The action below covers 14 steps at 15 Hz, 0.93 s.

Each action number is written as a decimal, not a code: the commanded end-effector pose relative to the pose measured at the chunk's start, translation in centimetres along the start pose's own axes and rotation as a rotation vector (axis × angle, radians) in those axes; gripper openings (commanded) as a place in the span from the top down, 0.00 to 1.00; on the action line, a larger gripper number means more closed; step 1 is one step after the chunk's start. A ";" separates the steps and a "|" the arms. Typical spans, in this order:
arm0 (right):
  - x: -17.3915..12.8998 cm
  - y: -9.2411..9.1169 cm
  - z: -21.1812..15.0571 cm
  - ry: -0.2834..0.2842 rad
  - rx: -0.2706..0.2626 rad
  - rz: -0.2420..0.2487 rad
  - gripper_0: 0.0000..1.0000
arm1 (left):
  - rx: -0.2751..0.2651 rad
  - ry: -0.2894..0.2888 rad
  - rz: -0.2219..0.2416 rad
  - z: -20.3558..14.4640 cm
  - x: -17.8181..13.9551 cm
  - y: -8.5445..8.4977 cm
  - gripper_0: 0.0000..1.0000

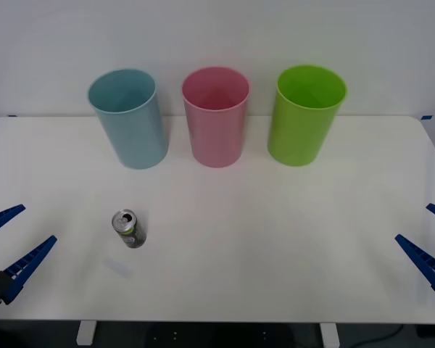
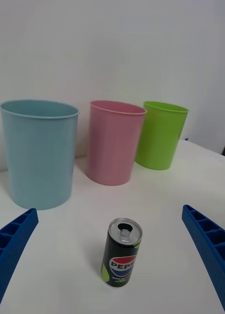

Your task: Grasp the object on the table and drop it into the matching bin: aluminum can to the light blue bin, PET bottle to the pink bin.

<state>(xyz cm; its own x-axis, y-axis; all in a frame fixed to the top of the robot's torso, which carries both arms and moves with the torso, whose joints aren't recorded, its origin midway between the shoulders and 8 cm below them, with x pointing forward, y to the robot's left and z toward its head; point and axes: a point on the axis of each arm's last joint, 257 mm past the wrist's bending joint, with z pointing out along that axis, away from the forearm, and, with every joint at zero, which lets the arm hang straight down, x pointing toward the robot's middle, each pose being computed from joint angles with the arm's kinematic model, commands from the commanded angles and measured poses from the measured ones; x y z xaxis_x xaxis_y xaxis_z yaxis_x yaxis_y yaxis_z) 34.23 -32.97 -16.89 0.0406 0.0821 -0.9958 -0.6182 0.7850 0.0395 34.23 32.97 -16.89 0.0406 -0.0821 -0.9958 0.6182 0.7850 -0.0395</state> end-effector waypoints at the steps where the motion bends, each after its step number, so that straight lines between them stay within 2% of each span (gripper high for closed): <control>1: 0.0 0.0 0.0 0.000 0.000 0.000 0.00 | 0.000 0.000 0.000 0.0 0.0 0.0 0.00; 2: 0.0 0.0 0.0 0.000 0.000 0.000 0.00 | -0.025 0.013 -0.044 -0.9 1.7 -0.3 0.00; 7: 0.0 0.0 0.0 0.000 0.000 0.000 0.00 | -0.050 0.021 -0.054 -2.1 1.6 -0.4 0.00; 14: 0.0 0.0 0.0 0.000 0.000 0.000 0.00 | -0.119 0.129 -0.084 -5.0 5.9 -1.1 0.00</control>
<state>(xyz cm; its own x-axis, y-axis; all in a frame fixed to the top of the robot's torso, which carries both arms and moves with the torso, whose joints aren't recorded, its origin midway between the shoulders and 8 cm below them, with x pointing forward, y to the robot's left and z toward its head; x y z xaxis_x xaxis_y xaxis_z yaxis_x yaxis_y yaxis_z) 34.23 -32.97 -16.88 0.0408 0.0820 -0.9958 -0.6182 0.7850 0.0393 30.12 34.75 -22.56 -0.1004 -0.0784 -0.9919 0.5237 0.8435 -0.1197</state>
